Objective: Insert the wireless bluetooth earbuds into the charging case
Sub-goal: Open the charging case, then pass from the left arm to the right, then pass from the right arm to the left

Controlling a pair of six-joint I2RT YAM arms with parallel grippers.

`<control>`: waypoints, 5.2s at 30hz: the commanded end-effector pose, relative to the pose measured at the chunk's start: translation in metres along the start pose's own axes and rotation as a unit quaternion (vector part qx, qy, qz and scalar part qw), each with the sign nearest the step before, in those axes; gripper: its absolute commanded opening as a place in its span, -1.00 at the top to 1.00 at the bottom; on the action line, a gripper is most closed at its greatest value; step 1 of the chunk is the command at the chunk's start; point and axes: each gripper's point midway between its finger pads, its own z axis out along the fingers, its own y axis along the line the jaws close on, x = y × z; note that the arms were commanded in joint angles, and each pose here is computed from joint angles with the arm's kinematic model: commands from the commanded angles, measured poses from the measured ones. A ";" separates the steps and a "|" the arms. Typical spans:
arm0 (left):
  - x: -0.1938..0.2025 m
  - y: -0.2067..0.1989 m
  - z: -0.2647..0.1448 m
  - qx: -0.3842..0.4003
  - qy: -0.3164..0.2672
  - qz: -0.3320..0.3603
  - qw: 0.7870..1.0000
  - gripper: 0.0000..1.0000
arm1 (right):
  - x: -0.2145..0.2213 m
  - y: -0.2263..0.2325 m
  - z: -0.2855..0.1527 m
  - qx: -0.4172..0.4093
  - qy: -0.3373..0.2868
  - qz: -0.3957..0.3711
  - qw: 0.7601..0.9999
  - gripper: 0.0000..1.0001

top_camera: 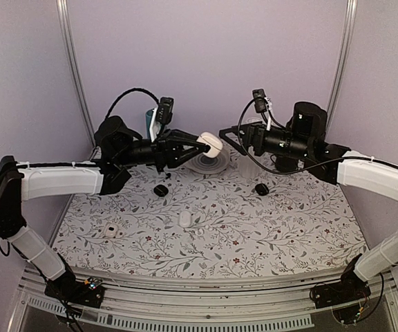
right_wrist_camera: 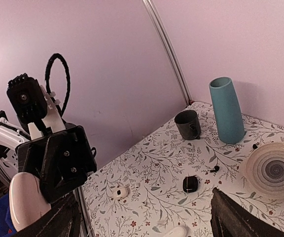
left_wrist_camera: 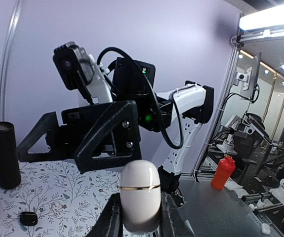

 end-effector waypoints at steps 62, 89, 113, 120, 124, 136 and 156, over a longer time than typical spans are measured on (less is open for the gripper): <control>-0.008 0.021 -0.010 -0.038 -0.009 0.027 0.999 1.00 | 0.010 0.026 0.017 -0.125 0.024 0.071 0.989 0.01; 0.005 0.031 -0.013 -0.054 0.016 0.015 0.998 -0.01 | 0.000 0.029 0.012 -0.111 0.020 0.033 0.993 0.92; 0.019 0.023 -0.015 -0.058 0.109 0.044 0.991 -0.05 | -0.007 0.040 0.004 -0.078 0.087 -0.134 0.984 0.91; 0.013 0.017 -0.009 -0.051 0.094 0.051 0.993 0.02 | -0.002 0.045 0.010 -0.084 0.094 -0.148 0.981 0.91; 0.011 0.014 -0.006 -0.046 0.089 0.054 0.994 0.05 | 0.001 0.045 0.013 -0.085 0.100 -0.146 0.981 0.92; 0.008 0.008 -0.003 -0.042 0.083 0.064 0.994 0.14 | 0.003 0.041 0.019 -0.082 0.104 -0.135 0.982 0.91; 0.012 0.015 -0.002 -0.068 0.066 0.061 0.994 0.32 | 0.002 0.040 0.020 -0.077 0.100 -0.118 0.985 0.91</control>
